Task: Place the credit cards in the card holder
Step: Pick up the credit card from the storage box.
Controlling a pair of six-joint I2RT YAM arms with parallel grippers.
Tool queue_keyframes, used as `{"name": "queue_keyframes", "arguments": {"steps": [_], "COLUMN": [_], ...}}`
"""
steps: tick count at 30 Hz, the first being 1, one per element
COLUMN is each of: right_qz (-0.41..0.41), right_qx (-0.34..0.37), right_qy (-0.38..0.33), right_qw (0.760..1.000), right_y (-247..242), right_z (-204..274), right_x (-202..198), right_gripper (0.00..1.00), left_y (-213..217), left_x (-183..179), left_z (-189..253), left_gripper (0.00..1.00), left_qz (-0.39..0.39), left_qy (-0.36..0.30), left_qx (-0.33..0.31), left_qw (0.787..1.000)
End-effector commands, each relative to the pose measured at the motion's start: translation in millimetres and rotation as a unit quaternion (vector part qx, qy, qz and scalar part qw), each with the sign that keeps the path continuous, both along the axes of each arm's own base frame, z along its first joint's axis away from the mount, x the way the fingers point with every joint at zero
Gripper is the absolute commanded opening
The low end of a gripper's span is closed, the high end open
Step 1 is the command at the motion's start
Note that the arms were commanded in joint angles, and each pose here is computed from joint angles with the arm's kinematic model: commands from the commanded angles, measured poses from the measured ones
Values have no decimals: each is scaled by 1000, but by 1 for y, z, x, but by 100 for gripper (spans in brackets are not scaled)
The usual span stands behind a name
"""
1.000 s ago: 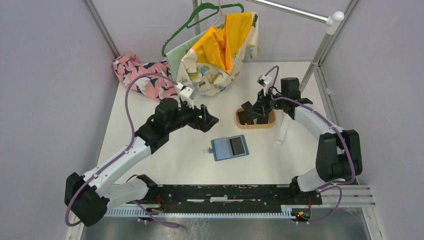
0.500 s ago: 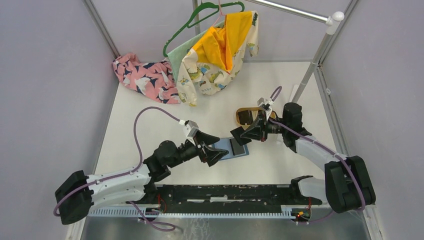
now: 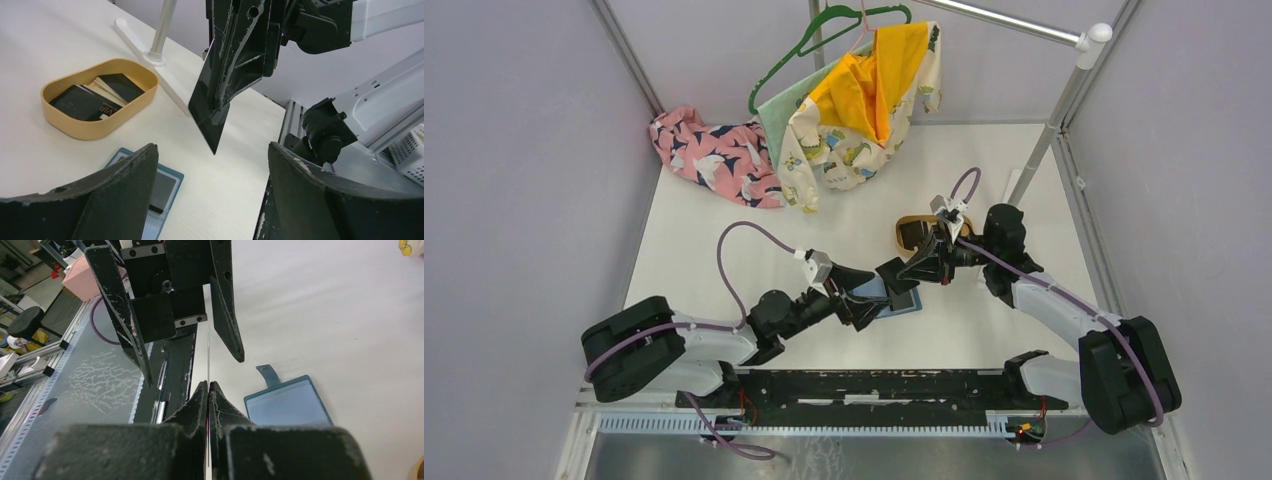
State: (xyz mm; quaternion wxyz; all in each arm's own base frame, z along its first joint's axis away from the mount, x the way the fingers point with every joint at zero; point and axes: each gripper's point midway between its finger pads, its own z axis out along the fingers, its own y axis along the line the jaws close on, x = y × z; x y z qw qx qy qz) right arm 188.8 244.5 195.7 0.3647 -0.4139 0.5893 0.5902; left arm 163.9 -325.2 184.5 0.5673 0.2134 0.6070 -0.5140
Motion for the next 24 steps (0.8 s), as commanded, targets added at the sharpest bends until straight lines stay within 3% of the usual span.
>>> {"name": "queue_keyframes", "arguments": {"steps": [1, 8, 18, 21, 24], "right_qz": [14, 18, 22, 23, 25], "right_qx": [20, 20, 18, 18, 17], "right_qy": [-51, -49, -46, -45, -44], "right_qw": [998, 998, 999, 999, 999], "right_y": [3, 4, 6, 6, 7], "right_z": [25, 25, 23, 22, 21], "right_x": [0, -1, -2, -2, -3], "right_gripper": [0, 0, 0, 0, 0], "left_y": [-15, -36, -45, -47, -47], "left_x": [3, 3, 6, 6, 8], "left_z": [44, 29, 13, 13, 12], "left_gripper": [82, 68, 61, 49, 22], "left_qz": [-11, -39, -47, -51, -59], "left_qy": [-65, -53, -35, -32, -27], "left_qx": [-52, -34, -28, -33, -33], "left_qw": [996, 997, 998, 998, 997]}}
